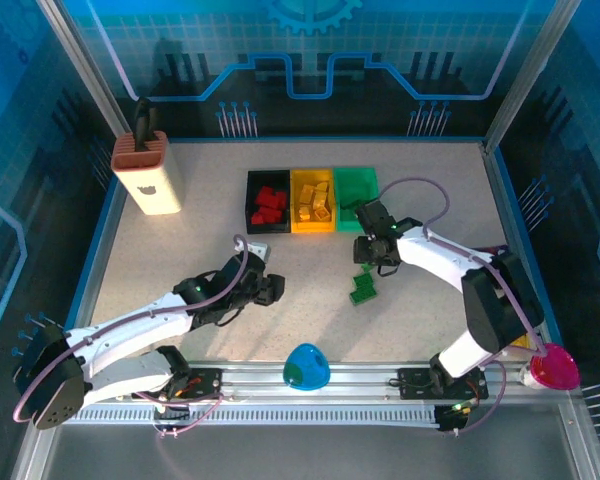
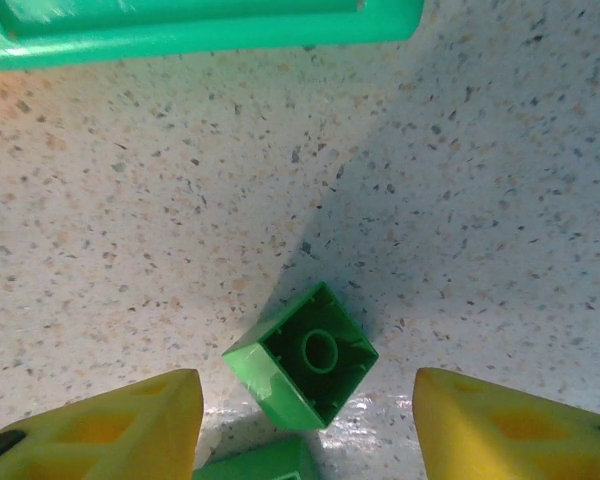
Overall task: Sort the legos into containers by color
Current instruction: Pick up the lego from the center of the table.
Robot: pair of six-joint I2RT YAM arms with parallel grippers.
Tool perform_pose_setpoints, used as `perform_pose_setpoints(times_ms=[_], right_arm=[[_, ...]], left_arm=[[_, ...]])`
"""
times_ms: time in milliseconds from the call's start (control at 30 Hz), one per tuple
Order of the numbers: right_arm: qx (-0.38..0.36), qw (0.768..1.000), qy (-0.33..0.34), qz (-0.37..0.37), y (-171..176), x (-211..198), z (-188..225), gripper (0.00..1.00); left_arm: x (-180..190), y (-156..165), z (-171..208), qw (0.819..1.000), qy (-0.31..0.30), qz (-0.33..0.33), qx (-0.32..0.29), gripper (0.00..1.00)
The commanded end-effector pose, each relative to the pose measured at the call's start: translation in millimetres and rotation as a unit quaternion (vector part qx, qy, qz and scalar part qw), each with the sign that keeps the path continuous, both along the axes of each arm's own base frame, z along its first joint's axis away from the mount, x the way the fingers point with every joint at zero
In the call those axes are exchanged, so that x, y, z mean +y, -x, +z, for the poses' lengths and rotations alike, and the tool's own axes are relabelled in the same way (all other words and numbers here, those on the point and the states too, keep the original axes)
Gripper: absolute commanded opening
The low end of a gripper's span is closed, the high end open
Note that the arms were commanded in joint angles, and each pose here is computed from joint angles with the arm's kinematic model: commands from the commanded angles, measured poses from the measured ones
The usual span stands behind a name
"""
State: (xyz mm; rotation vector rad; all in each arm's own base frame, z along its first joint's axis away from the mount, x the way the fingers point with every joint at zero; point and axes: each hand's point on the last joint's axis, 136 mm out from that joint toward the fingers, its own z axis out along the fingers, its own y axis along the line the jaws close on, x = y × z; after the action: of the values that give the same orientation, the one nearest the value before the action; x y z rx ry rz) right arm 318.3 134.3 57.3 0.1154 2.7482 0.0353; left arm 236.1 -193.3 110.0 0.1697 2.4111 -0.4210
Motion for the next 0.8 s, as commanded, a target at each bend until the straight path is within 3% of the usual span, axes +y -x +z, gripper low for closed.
perform_pose_setpoints(times_ms=[0,333,600,767], right_arm=[[0.015,1.000,-0.015,-0.005,2.2,8.3,-17.1,0.59],[0.045,0.999,-0.004,-0.003,1.9,11.3,-44.3,0.58],[0.043,0.999,0.000,0.005,0.4,17.6,-41.1,0.36],[0.024,1.000,0.007,0.013,-8.4,18.8,-19.2,0.31]], left_arm=[[-8.1,-4.9,12.3,1.000,0.002,-0.014,-0.018,0.62],[-10.3,-6.2,9.2,1.000,0.000,-0.016,-0.016,0.62],[-10.3,-7.4,9.7,1.000,-0.002,-0.015,-0.019,0.62],[-11.0,-8.7,10.5,1.000,-0.002,-0.016,-0.022,0.62]])
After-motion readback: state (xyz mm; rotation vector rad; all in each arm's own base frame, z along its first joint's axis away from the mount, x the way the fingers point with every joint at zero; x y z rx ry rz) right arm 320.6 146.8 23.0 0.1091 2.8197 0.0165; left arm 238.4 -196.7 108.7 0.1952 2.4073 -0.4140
